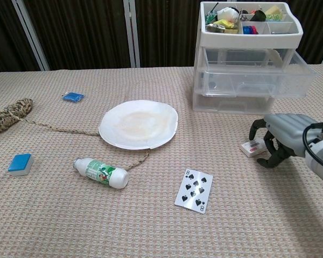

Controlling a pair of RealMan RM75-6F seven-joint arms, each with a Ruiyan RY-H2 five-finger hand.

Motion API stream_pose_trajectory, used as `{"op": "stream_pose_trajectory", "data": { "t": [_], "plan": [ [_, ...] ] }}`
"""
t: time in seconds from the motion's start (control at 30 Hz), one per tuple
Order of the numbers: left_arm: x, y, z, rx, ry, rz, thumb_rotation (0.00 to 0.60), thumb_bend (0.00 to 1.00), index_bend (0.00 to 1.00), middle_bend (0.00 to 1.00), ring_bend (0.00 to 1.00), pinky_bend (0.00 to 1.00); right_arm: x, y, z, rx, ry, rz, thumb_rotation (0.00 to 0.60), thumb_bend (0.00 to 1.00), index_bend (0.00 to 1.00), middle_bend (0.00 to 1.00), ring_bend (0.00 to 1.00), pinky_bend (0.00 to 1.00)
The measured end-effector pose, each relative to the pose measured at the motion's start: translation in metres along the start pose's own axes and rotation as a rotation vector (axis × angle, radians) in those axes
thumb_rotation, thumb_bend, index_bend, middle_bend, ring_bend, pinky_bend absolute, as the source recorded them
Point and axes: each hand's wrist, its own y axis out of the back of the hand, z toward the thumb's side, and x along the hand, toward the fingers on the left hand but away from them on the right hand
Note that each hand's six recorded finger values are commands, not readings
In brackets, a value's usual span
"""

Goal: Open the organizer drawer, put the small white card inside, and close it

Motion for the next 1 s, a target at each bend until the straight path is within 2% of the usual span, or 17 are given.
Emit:
{"op": "stream_pose_trajectory", "data": {
  "t": [0.27, 0.43, 0.73, 1.0],
  "plan": [
    [0.0, 0.0, 0.0, -0.001, 0.003, -0.002, 0.6, 0.29, 0.02, 0.0, 0.0, 0.0, -0.003, -0.001, 0.004, -0.028, -0.01, 0.006, 0.6, 0.23, 0.45, 0.75, 0.75, 0.53],
    [0.0, 0.0, 0.0, -0.002, 0.003, -0.002, 0.6, 0.29, 0.02, 0.0, 0.0, 0.0, -0.001, -0.002, 0.007, -0.031, -0.005, 0.002, 0.6, 0.23, 0.58, 0.75, 0.75, 0.53],
    [0.0, 0.0, 0.0, -0.001, 0.001, 0.0, 0.6, 0.29, 0.02, 0.0, 0.0, 0.0, 0.006, 0.004, 0.01, -0.061, 0.007, -0.019, 0.6, 0.23, 0.6, 0.75, 0.75, 0.53],
    [0.0, 0.0, 0.0, 0.002, -0.001, 0.003, 0.6, 0.29, 0.02, 0.0, 0.0, 0.0, 0.025, 0.024, 0.007, -0.095, 0.045, -0.055, 0.6, 0.23, 0.61, 0.75, 0.75, 0.53]
  ]
}}
